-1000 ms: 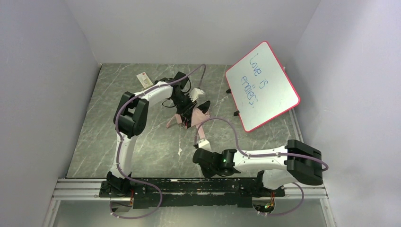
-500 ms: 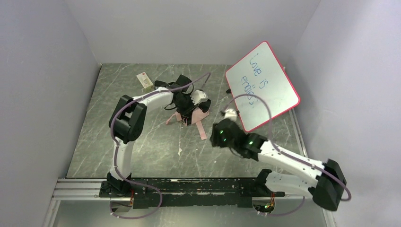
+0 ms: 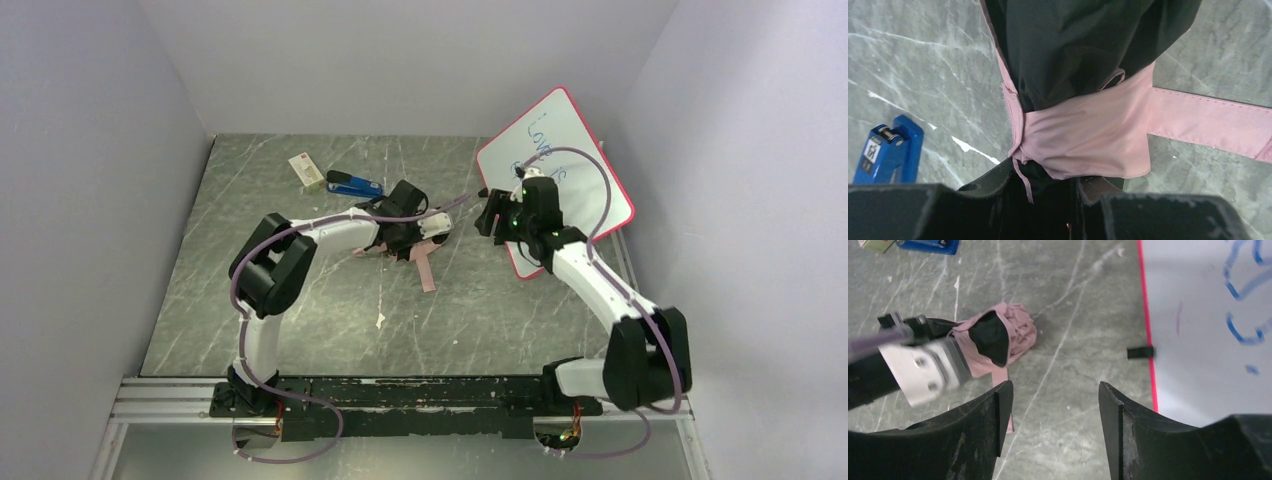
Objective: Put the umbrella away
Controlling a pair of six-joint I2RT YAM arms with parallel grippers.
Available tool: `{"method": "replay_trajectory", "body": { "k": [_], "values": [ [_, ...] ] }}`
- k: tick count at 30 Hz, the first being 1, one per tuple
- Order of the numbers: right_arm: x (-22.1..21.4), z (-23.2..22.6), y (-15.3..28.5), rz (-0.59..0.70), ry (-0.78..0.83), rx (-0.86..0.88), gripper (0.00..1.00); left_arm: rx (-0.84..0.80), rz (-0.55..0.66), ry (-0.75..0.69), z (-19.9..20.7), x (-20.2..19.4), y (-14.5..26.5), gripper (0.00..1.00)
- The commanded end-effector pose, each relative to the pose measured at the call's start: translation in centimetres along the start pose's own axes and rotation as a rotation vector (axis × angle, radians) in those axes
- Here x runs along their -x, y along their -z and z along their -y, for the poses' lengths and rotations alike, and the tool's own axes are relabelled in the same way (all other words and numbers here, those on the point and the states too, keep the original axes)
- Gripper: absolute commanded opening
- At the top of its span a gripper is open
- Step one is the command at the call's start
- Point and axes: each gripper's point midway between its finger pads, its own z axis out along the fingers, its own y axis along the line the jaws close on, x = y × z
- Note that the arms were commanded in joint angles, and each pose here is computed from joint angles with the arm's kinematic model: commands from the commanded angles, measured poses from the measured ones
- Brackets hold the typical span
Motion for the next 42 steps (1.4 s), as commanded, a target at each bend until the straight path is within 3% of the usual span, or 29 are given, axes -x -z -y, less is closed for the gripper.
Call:
{"method": "replay_trajectory", "body": {
  "k": [1, 11, 18, 23, 28, 42],
  "values": [
    [3.9, -3.2, -1.8, 0.067, 0.174, 0.208, 0.68, 0.022, -0.241, -0.113, 3.2, -7.2, -2.7, 0.05],
    [6.7, -4.8, -7.7, 0.027, 0.447, 0.402, 0.78, 0.126, -0.254, -0.260, 4.9, -6.7, -2.4, 0.05],
    [5.4, -5.9, -11.2, -0.083, 0.652, 0.593, 0.85, 0.174, -0.285, -0.345, 6.1, -7.5, -2.4, 0.05],
    [2.6, -6.3, -11.1, -0.213, 0.797, 0.790, 0.85, 0.210, -0.294, -0.402, 6.4, -7.9, -2.2, 0.05],
    [0.1, -7.0, -10.2, -0.304, 0.832, 0.949, 0.85, 0.259, -0.301, -0.466, 6.6, -8.3, -2.1, 0.05],
    [-5.1, -9.8, -9.8, -0.416, 0.923, 1.069, 0.86, 0.298, -0.325, -0.542, 7.0, -9.5, -2.1, 0.05]
  ]
}}
